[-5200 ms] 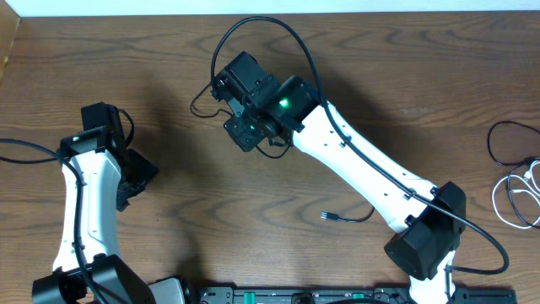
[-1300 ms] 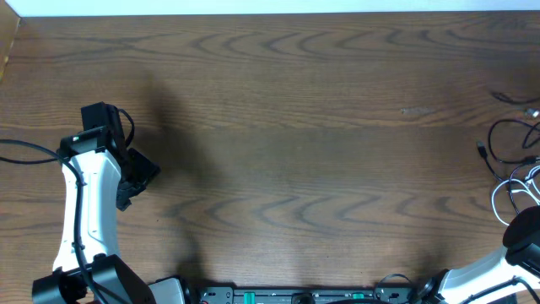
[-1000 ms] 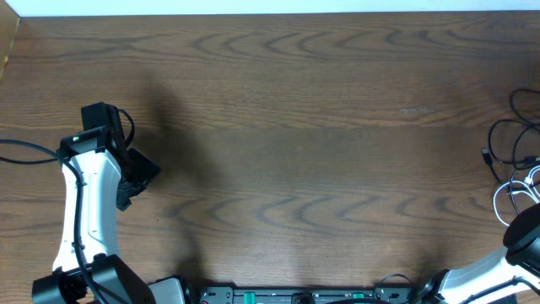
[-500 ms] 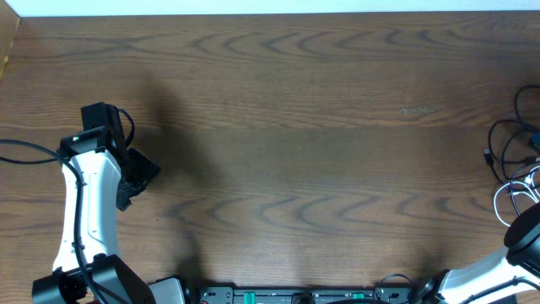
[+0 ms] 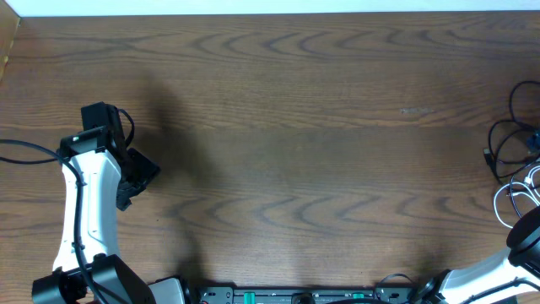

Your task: Untangle cables

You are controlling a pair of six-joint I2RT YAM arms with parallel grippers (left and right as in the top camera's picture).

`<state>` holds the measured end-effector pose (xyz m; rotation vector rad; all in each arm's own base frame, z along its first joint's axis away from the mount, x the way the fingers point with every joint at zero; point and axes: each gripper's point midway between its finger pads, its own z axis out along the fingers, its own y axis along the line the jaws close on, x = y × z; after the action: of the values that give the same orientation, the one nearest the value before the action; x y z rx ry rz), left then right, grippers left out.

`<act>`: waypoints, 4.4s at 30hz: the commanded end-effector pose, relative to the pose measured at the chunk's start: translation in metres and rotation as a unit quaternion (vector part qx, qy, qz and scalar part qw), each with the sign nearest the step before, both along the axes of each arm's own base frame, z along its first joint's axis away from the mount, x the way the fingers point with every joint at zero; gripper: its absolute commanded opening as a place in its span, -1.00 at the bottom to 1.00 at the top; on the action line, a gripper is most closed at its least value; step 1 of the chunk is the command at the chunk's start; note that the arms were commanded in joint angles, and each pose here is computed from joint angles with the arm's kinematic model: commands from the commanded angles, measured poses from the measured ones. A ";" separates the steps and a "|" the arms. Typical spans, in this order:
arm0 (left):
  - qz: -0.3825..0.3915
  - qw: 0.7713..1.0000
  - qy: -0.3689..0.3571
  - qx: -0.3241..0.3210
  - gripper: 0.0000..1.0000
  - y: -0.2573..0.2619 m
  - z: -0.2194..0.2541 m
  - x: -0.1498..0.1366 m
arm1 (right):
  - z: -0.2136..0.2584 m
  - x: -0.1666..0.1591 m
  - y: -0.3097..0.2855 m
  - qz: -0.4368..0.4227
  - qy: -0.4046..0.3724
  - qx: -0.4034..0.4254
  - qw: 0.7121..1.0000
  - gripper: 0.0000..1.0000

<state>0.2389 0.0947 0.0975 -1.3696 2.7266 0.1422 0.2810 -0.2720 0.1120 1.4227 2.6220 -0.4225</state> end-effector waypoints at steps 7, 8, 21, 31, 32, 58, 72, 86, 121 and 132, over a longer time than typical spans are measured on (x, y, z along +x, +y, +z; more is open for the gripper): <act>0.001 1.000 -0.024 -0.011 0.29 -0.003 0.003 0.009 | -0.005 0.000 0.003 -0.005 -0.003 0.013 1.000 0.72; 0.001 1.000 -0.028 -0.015 0.29 -0.004 0.003 0.010 | -0.005 0.000 0.003 -0.005 -0.003 0.013 1.000 0.74; -0.010 0.999 -0.038 -0.023 0.29 -0.011 0.004 0.017 | 0.076 0.120 0.147 0.405 -0.420 0.291 0.759 0.73; -0.037 0.998 -0.048 -0.021 0.29 -0.023 0.004 0.026 | 0.046 0.114 0.123 0.363 -0.343 0.251 0.830 0.54; -0.041 0.998 -0.049 -0.021 0.29 -0.025 0.005 0.027 | 0.046 0.114 0.123 0.362 -0.341 0.250 0.831 0.21; -0.071 0.996 -0.051 -0.021 0.28 -0.041 0.005 0.032 | -0.041 0.137 0.136 0.330 -0.242 0.135 0.903 -0.98; -0.071 0.996 -0.051 -0.022 0.28 -0.041 0.005 0.032 | -0.088 0.107 0.156 0.313 -0.225 0.175 0.906 -0.94; -0.071 0.996 -0.041 -0.024 0.28 -0.042 0.004 0.027 | 0.007 0.160 0.180 0.349 -0.421 0.216 0.809 -0.98; -0.071 0.996 -0.038 -0.025 0.28 -0.042 0.004 0.026 | -0.144 0.109 0.144 0.144 -0.210 0.235 0.938 -0.98; -0.099 0.993 -0.054 -0.022 0.28 -0.048 0.005 0.036 | -0.091 0.127 0.134 0.178 -0.263 0.193 0.928 -0.14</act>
<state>0.2677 0.0518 0.0983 -1.1480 2.7716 0.0046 0.4133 -0.1193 0.0108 0.9375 2.4836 0.6589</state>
